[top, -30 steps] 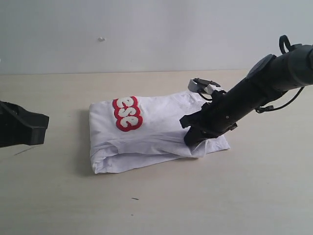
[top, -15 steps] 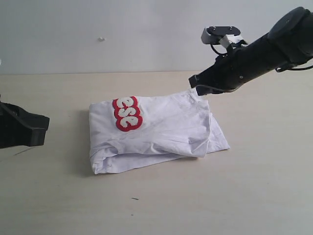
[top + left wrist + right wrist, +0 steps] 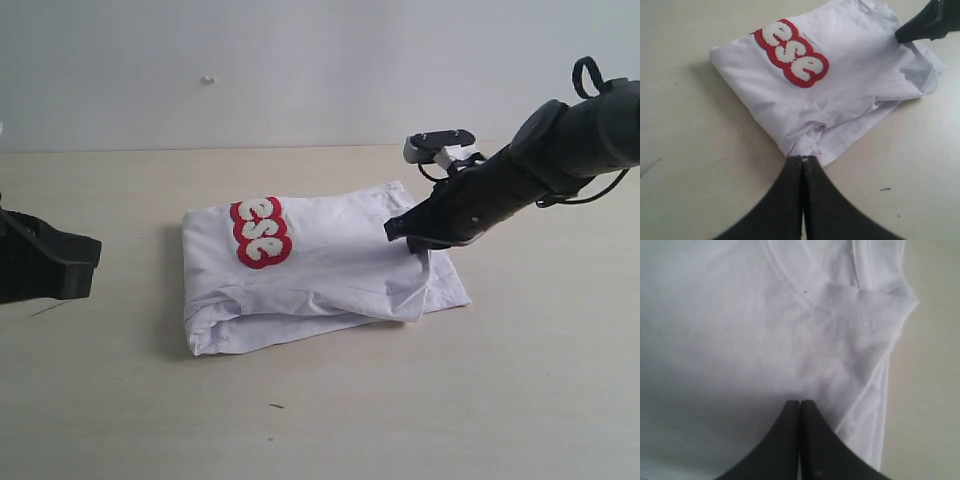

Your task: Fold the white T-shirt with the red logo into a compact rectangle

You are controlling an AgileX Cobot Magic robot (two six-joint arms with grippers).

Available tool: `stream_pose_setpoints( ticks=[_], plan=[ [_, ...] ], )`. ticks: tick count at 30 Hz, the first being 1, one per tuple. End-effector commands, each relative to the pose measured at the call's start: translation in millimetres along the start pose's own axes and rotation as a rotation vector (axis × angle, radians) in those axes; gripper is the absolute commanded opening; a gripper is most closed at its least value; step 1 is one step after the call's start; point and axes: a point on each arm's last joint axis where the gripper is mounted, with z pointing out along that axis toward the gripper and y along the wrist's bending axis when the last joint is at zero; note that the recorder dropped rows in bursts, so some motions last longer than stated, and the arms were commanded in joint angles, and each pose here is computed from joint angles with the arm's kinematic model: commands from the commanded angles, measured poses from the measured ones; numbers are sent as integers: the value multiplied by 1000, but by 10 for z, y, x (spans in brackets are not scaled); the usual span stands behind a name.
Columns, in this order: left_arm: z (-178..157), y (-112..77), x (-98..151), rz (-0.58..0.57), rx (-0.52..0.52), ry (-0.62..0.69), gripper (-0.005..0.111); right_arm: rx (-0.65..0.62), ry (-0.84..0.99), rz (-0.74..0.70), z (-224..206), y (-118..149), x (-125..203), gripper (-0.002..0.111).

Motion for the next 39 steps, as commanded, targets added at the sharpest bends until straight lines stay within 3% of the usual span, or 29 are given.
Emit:
stream_pose_setpoints(
  ticks=[1,14,23,29,33,39],
  plan=[
    [-11,-2,10,-14,2,-3,0,-44,78,-7,89,14,101,0],
    [-11,-2,10,-17,3,-4,0,-201,250,-27,3,164,243,0],
    [-11,-4,12,-19,4,-2,0,-200,196,-57,-300,247,92,0],
    [-103,-26,-24,-35,12,-47,0,-163,10,-132,-998,426,-198,0],
    [-329,-61,-85,-25,9,-155,0,-73,-113,-199,-1567,526,-286,0],
    [-723,-92,-69,-27,-15,-356,0,72,-327,-229,-2203,626,-27,0]
  ],
)
